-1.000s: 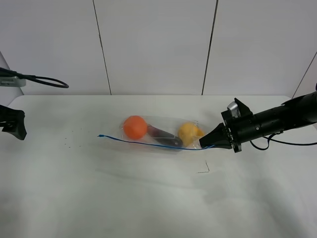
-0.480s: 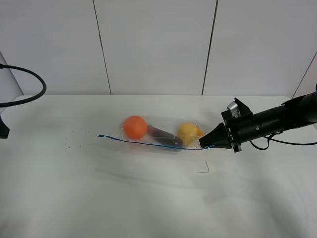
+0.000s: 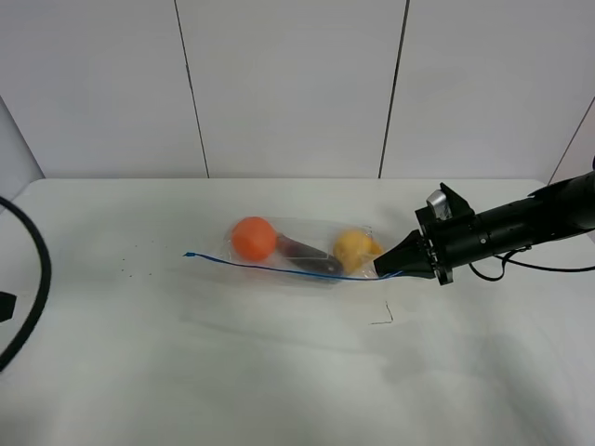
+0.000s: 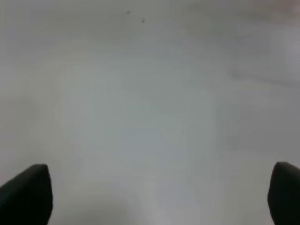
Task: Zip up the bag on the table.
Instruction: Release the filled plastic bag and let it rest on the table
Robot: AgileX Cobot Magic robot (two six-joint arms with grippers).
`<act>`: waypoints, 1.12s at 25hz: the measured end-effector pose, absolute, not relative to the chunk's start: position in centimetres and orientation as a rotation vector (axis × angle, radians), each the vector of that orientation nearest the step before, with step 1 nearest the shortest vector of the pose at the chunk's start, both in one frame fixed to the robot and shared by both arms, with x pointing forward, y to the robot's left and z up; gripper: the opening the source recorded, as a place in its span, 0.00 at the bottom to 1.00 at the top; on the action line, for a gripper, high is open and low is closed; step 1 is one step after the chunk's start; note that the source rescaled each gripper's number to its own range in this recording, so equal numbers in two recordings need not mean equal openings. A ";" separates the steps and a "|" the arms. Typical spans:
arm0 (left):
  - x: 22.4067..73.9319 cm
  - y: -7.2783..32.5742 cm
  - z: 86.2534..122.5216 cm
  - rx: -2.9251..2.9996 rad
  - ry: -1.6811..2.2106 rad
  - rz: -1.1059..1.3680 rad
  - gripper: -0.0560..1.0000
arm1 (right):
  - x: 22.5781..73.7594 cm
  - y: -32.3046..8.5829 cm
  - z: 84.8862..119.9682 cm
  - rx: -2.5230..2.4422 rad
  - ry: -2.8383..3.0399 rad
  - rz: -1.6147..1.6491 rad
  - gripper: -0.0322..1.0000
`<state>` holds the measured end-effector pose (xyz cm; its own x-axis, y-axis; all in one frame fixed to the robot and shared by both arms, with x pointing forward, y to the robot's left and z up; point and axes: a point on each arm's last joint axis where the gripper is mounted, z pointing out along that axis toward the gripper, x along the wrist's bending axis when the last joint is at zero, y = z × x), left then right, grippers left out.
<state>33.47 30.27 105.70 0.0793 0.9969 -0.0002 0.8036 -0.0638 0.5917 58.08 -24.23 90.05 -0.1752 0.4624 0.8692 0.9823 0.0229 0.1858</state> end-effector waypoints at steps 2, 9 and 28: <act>32.1 30.0 105.5 1.902 1.752 0.601 0.99 | 58.1 -24.2 90.1 -1.482 -1.696 -1.101 0.03; 28.4 29.4 105.5 1.860 1.678 0.675 0.99 | 58.1 -24.2 90.1 -1.483 -1.693 -1.105 0.03; 22.8 28.5 104.1 1.745 1.534 0.850 0.99 | 58.1 -24.2 90.1 -1.477 -1.701 -1.113 0.03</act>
